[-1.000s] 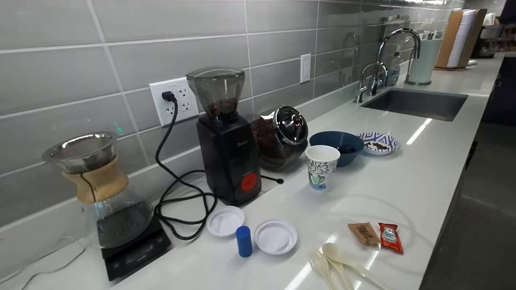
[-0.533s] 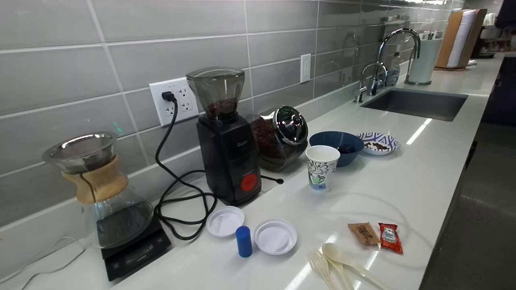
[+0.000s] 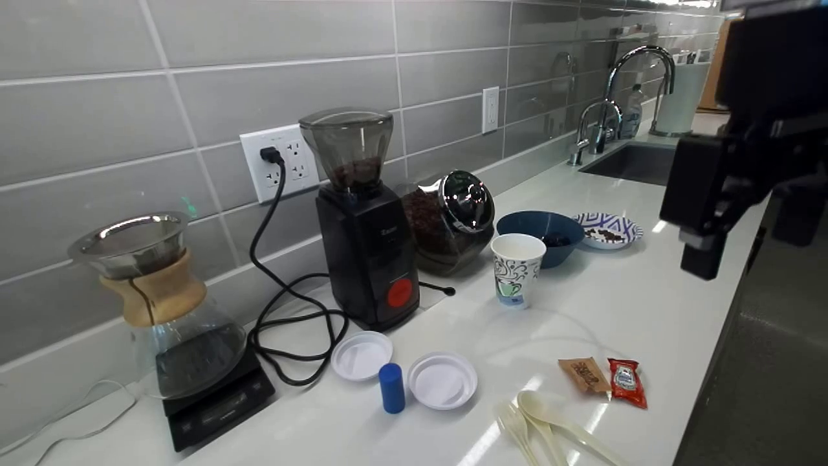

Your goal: Use a spoon to move some contents from the dish to the cup

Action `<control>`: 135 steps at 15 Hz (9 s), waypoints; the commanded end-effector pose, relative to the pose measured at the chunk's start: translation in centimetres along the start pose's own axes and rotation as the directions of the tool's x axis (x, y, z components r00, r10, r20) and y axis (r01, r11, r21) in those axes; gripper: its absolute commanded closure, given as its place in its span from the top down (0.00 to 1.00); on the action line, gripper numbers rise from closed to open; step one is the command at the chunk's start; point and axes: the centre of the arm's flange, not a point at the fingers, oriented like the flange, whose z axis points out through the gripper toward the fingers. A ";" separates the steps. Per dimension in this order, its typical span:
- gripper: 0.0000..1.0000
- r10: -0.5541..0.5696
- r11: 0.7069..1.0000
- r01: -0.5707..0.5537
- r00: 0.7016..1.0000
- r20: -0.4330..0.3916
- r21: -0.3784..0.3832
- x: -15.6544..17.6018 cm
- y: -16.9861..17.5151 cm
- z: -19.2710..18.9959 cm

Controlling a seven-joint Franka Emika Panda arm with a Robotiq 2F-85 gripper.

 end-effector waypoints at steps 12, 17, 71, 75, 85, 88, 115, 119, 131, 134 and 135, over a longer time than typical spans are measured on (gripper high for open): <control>1.00 -0.299 0.954 0.292 0.933 -0.202 -0.061 -0.3 -2.0 8.0; 1.00 -0.317 0.948 0.311 0.926 -0.206 -0.062 0.3 -2.2 8.4; 0.50 -0.351 0.914 0.379 0.917 -0.188 0.145 4.2 -6.8 21.4; 0.44 -0.334 0.920 0.363 0.924 -0.186 0.150 4.4 -6.5 21.6; 0.43 -0.325 0.920 0.355 0.928 -0.182 0.164 5.3 -6.3 22.7; 0.30 -0.326 0.920 0.355 0.928 -0.179 0.164 5.5 -6.4 22.9; 0.14 -0.234 0.969 0.239 0.969 0.077 -0.063 1.2 2.6 11.2; 0.03 -0.189 0.976 0.200 0.973 0.130 -0.080 2.9 6.9 9.1; 0.03 -0.260 0.945 0.311 0.901 0.347 -0.099 18.7 23.2 5.1; 0.03 -0.229 0.952 0.286 0.902 0.366 -0.110 23.5 25.1 7.3; 0.03 -0.210 0.954 0.273 0.905 0.370 -0.125 25.0 25.8 8.2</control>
